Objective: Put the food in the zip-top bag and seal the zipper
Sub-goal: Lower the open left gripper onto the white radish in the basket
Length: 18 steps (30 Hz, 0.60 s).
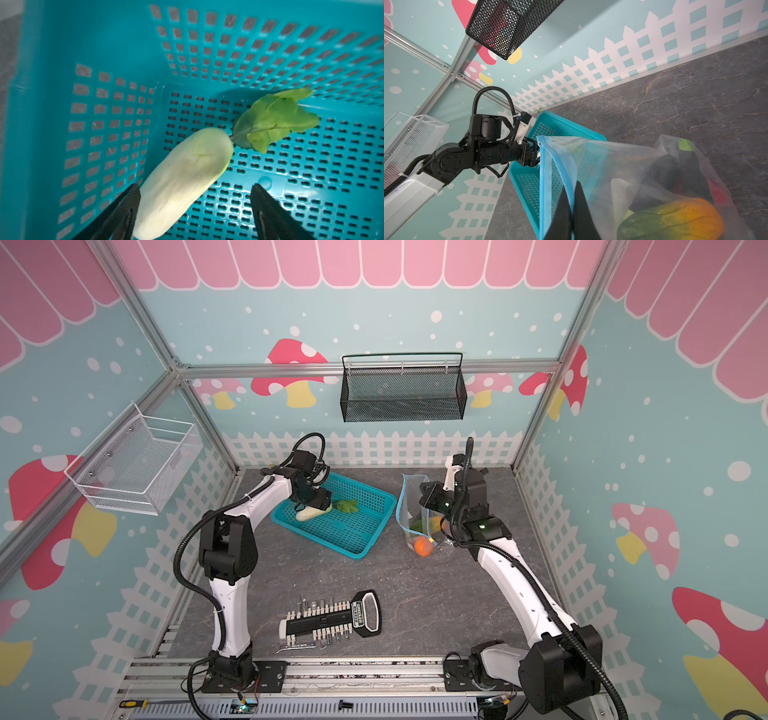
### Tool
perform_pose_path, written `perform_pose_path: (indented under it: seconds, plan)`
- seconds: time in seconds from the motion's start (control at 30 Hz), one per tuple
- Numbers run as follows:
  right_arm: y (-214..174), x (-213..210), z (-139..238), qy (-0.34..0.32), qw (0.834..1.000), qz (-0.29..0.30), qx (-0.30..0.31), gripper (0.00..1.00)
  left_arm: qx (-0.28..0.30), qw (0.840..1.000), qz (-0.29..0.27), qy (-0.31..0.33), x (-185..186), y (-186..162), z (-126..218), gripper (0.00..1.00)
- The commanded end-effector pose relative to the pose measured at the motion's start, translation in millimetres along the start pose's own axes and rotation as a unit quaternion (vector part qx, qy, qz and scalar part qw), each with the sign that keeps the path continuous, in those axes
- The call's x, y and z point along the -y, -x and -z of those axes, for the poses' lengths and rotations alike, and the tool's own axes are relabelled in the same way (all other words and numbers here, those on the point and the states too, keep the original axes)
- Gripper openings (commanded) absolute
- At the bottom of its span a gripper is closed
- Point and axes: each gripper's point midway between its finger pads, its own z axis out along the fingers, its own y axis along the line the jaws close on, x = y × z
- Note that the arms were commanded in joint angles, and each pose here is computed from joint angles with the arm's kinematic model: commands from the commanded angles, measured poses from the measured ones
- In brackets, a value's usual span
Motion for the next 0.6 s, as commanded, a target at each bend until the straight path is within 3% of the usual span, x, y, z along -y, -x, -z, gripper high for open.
perform_pose_path:
  seconds: [0.0,0.57]
  plan:
    - [5.5,-2.9,7.5,0.006,1.000,0.005,0.014,0.03,-0.017,0.999,-0.023,-0.015,6.9,-3.5,-0.9,0.84]
    - [7.9,-2.6,8.8,0.000,1.000,0.005,0.016,0.03,-0.053,0.999,-0.007,-0.006,-3.7,-20.0,-30.9,0.84]
